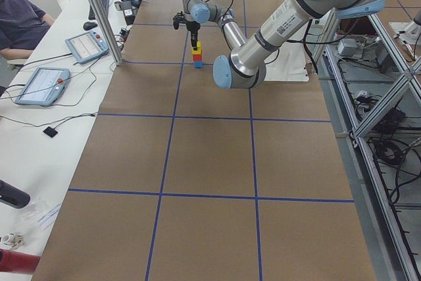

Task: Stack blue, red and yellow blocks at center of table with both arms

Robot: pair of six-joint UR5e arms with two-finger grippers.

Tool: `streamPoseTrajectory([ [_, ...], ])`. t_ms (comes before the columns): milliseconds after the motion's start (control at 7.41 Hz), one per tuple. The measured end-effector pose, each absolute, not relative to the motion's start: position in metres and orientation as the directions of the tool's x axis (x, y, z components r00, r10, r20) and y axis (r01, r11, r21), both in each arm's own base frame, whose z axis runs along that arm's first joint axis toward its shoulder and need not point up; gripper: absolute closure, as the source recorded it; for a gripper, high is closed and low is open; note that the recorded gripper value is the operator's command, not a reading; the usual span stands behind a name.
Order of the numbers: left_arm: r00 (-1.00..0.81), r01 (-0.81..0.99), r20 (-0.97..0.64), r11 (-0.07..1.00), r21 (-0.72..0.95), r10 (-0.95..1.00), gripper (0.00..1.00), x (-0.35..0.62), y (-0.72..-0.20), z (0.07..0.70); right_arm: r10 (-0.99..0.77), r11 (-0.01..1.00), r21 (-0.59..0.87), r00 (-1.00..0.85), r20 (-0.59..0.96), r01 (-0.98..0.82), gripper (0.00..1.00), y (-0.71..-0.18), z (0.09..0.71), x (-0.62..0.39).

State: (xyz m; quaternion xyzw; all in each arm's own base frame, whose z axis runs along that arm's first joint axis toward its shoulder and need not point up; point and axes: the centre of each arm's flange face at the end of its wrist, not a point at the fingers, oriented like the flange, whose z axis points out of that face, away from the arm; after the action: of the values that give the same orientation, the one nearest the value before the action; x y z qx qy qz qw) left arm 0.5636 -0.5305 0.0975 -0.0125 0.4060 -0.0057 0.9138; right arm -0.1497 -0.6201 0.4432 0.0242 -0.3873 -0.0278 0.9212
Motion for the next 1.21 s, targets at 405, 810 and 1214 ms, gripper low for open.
streamPoseTrajectory([
  [405,0.670,0.007,-0.742,1.000,-0.028,-0.026,0.01,0.559,-0.533,0.098,-0.070,0.997,0.067,0.698,0.712,0.032,0.01,-0.620,0.443,-0.150],
  [810,0.618,0.061,-0.786,0.998,0.024,-0.019,0.00,0.488,-0.533,0.079,-0.072,0.997,0.076,0.695,0.715,0.025,0.01,-0.623,0.438,-0.144],
  [1214,0.643,0.030,-0.758,0.986,0.166,0.108,0.00,0.337,-0.481,0.199,-0.062,0.996,0.088,0.701,0.710,-0.001,0.01,-0.623,0.433,-0.131],
])
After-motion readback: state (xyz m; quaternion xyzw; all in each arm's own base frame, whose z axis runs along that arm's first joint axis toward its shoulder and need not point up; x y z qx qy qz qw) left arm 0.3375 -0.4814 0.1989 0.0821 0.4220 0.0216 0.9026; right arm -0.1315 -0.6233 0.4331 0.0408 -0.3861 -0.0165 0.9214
